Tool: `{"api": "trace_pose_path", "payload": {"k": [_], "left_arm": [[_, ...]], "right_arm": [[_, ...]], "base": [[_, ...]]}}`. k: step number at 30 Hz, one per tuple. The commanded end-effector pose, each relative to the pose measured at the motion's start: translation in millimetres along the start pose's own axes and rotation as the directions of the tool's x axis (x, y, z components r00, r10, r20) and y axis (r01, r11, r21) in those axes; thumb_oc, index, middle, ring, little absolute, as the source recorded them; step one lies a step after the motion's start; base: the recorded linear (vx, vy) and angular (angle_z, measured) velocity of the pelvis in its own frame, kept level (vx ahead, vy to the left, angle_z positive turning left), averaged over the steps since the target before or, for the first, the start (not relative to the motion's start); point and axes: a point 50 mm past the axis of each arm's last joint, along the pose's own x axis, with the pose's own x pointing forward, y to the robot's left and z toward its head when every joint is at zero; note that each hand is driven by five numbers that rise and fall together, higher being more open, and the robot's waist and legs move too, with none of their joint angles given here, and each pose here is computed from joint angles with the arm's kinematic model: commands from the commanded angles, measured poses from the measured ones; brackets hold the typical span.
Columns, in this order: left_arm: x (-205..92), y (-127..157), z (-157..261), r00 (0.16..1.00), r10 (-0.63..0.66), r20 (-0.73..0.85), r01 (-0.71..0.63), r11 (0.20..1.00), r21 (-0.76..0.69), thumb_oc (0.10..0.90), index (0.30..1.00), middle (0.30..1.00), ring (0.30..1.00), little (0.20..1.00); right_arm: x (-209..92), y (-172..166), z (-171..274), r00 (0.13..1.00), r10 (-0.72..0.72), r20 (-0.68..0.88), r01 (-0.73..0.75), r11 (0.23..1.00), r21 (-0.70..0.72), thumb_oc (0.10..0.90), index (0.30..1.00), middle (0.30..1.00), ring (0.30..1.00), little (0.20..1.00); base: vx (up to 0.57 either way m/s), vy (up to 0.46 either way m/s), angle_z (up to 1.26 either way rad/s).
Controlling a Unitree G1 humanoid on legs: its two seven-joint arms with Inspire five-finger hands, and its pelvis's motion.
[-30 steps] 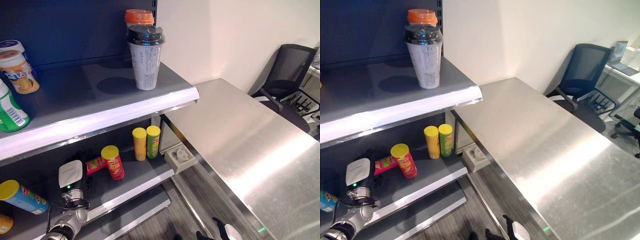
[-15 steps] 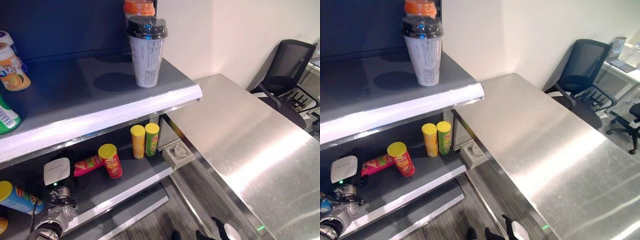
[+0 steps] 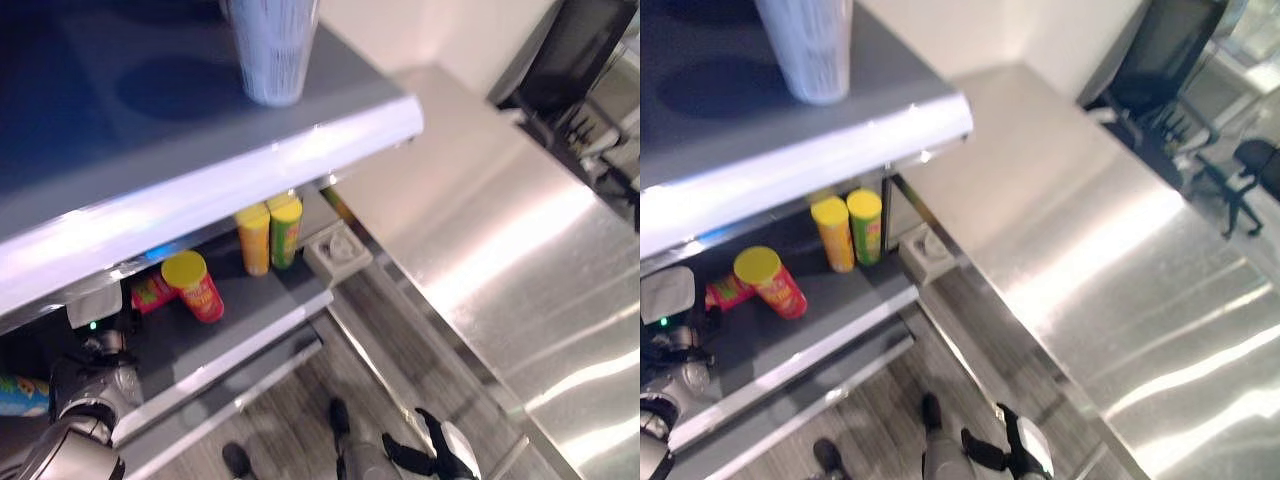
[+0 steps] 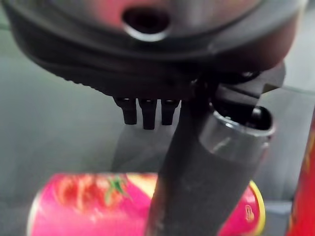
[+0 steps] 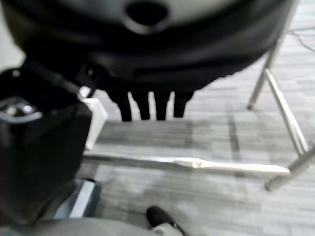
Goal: Put the goods on the table back onto the shelves and tidy them up.
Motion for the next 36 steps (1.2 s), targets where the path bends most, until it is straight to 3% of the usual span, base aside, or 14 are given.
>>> {"api": "trace_pose_path", "payload": {"k": [1,11,12,13,36], "left_arm": [[32.5,40.8,-7.3,0.985,0.172,-0.008,-0.172,0.985,0.015,0.8,0.9,0.9,0.9,0.9],[48.1,56.2,-4.1,0.98,0.199,-0.02,-0.199,0.98,0.009,0.8,0.9,0.9,0.9,0.9],[47.9,55.4,-3.5,0.981,0.195,-0.02,-0.195,0.981,0.009,0.552,0.528,0.528,0.528,0.528],[45.5,52.1,-4.7,0.983,0.181,-0.026,-0.181,0.983,0.01,0.4,0.3,0.3,0.3,0.3],[45.8,55.1,-10.1,0.97,0.224,-0.092,-0.223,0.975,0.017,0.4,0.3,0.3,0.3,0.3]], "right_arm": [[2.8,-9.1,10.5,0.996,-0.064,0.069,0.061,0.997,0.046,0.8,0.9,0.9,0.9,0.9],[12.3,-19.6,28.2,0.983,-0.12,0.136,0.104,0.988,0.114,0.8,0.9,0.9,0.9,0.9],[12.0,-19.1,28.2,0.984,-0.119,0.135,0.104,0.988,0.114,0.8,0.9,0.9,0.9,0.9],[10.7,-18.1,26.9,0.984,-0.117,0.132,0.103,0.988,0.113,0.8,0.9,0.9,0.9,0.9],[5.5,-19.4,19.6,0.986,-0.116,0.117,0.105,0.989,0.101,0.8,0.9,0.9,0.9,0.9]], "base": [[-0.11,-0.016,0.01],[-0.03,-0.002,0.04],[-0.01,0.0,0.13],[-0.01,0.002,0.12],[-0.02,-0.008,0.01]]}}
